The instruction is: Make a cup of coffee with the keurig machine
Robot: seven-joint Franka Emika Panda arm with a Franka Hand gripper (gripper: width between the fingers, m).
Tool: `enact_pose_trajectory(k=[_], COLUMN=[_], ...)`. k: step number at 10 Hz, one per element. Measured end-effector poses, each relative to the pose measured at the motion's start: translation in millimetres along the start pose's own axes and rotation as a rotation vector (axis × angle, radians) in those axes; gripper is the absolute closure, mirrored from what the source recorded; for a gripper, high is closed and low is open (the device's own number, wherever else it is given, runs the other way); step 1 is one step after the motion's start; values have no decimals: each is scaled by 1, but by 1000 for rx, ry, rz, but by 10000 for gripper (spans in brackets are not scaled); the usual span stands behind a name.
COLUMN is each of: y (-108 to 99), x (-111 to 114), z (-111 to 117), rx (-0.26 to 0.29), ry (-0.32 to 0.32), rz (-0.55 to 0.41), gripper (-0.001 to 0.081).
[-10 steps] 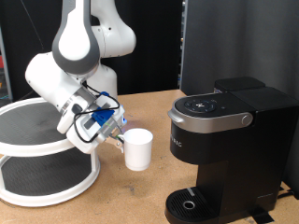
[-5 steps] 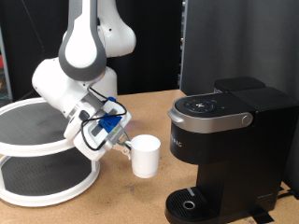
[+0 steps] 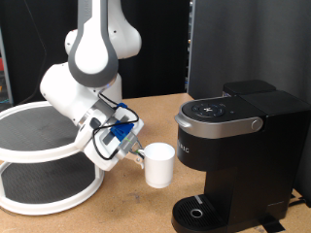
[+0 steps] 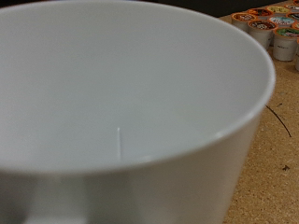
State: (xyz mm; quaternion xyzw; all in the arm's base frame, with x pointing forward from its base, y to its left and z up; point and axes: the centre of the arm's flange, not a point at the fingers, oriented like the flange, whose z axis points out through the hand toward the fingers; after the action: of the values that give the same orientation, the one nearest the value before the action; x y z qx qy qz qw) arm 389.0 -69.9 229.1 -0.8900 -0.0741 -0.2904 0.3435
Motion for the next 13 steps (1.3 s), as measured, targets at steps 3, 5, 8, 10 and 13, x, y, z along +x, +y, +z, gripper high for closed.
enact_pose_trajectory(k=[3,5,8,10,13], y=[-4,-4,-6,-9,-12], x=[0,-3,-2,1,6], z=[9,16,30,40,55], rx=[-18,-27,-25,-21,-26], ry=[-7,-7,8,19,31], rz=[-1,-2,-2,4,2], gripper=[738,738,738,738,738])
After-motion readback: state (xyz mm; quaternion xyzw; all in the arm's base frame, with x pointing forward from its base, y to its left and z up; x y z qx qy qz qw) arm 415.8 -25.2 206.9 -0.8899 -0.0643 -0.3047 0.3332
